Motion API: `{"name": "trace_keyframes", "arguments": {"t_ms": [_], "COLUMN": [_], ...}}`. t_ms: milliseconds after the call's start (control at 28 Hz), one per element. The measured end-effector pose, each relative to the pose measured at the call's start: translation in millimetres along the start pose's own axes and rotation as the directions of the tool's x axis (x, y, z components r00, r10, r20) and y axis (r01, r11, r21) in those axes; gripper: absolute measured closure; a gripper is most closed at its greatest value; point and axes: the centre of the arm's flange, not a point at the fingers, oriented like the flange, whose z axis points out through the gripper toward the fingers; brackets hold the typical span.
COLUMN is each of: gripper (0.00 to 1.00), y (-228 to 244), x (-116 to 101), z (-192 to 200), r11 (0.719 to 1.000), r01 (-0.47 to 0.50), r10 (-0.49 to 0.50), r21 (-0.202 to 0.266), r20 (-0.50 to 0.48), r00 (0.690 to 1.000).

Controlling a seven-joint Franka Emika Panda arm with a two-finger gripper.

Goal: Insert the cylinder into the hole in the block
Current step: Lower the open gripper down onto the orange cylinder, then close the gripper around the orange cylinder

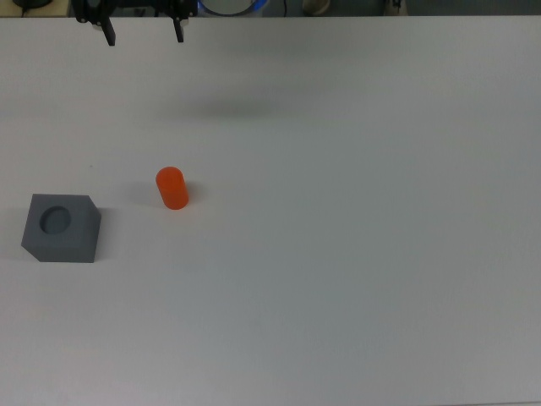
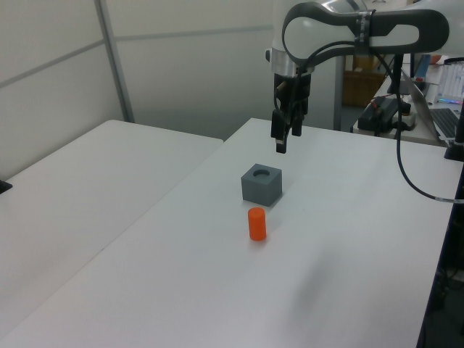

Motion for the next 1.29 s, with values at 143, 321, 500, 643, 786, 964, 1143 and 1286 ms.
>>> {"name": "trace_keyframes", "arguments": {"t_ms": [143, 321, 500, 643, 786, 964, 1143, 1286], "gripper": [0.0, 0.0, 0.0, 0.0, 0.0, 0.0, 0.0, 0.0], "y": [-0.8, -7.9, -12.3, -18.2, -23.2, -25.6, -24.3, -23.3], "x": [9.1, 40.0, 60.0, 66.9, 73.5, 79.8, 81.3, 82.3], "z": [12.8, 75.7, 128.8, 150.1, 164.6, 181.6, 195.4, 201.8], "r11": [1.0, 0.998, 0.997, 0.996, 0.995, 0.995, 0.993, 0.992], "r01": [0.025, 0.056, 0.07, 0.082, 0.093, 0.1, 0.108, 0.116], "r10": [-0.026, -0.055, -0.069, -0.08, -0.091, -0.098, -0.105, -0.111], "r21": [-0.011, -0.022, -0.024, -0.023, -0.025, -0.029, -0.04, -0.052], "r20": [-0.015, 0.014, 0.051, 0.067, 0.061, 0.057, 0.077, 0.085], "r00": [1.0, 0.998, 0.996, 0.994, 0.994, 0.994, 0.992, 0.99]}}
